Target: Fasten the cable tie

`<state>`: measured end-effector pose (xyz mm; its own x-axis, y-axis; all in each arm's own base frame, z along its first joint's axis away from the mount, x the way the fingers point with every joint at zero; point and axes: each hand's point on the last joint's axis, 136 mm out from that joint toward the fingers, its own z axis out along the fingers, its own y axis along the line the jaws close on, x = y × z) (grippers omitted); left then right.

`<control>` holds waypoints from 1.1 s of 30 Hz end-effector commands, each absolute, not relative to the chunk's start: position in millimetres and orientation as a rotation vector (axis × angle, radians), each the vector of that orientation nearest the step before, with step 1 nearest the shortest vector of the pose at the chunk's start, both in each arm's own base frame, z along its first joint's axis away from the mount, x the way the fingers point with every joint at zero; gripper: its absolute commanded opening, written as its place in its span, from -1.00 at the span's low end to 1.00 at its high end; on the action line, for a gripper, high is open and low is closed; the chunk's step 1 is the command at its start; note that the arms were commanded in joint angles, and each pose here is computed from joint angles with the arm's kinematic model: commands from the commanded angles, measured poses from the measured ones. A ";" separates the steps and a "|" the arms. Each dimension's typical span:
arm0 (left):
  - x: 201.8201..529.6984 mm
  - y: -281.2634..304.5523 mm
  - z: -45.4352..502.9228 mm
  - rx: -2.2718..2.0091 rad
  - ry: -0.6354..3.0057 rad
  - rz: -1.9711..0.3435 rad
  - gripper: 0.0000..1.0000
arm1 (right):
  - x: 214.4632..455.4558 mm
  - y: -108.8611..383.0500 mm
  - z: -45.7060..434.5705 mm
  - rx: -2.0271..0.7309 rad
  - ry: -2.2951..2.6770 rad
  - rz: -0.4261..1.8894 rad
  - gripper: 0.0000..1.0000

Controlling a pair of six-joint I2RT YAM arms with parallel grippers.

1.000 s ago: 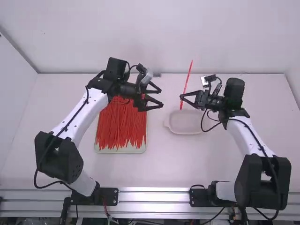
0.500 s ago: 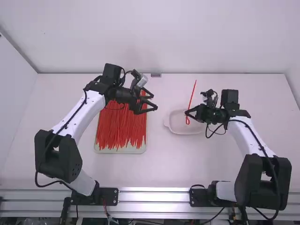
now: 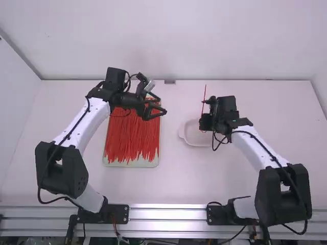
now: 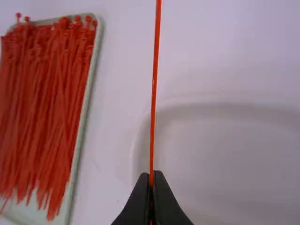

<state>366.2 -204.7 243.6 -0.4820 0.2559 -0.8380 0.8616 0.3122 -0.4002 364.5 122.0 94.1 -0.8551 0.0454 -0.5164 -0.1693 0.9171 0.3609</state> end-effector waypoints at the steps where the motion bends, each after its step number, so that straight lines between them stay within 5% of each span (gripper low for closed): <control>1: 363.3 -203.9 245.3 0.982 1.905 -1.202 0.98 | 372.8 111.7 70.9 -0.025 2.599 0.457 -1.00; 14: 365.9 -204.1 246.5 0.994 1.886 -1.183 0.98 | 376.0 111.3 4.4 -0.006 2.718 0.447 -1.00; 20: 366.3 -203.9 246.0 0.993 1.889 -1.179 0.98 | 382.2 112.1 8.2 -0.005 2.688 0.459 -0.44; 21: 366.5 -203.7 246.1 0.993 1.888 -1.178 0.98 | 382.8 110.9 8.5 0.005 2.687 0.462 -0.18; 23: 367.9 -204.1 247.3 0.997 1.878 -1.172 0.98 | 381.4 110.1 10.9 0.035 2.691 0.494 0.96; 33: 376.2 -205.1 258.9 0.947 1.867 -1.177 0.98 | 379.7 104.8 77.9 0.041 2.565 0.601 0.96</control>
<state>378.8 -204.5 254.1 -0.4473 0.2225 -0.8663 0.8722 0.3227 -0.3675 372.4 107.0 36.8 -0.9140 0.1125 -0.3899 -0.0609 0.9119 0.4058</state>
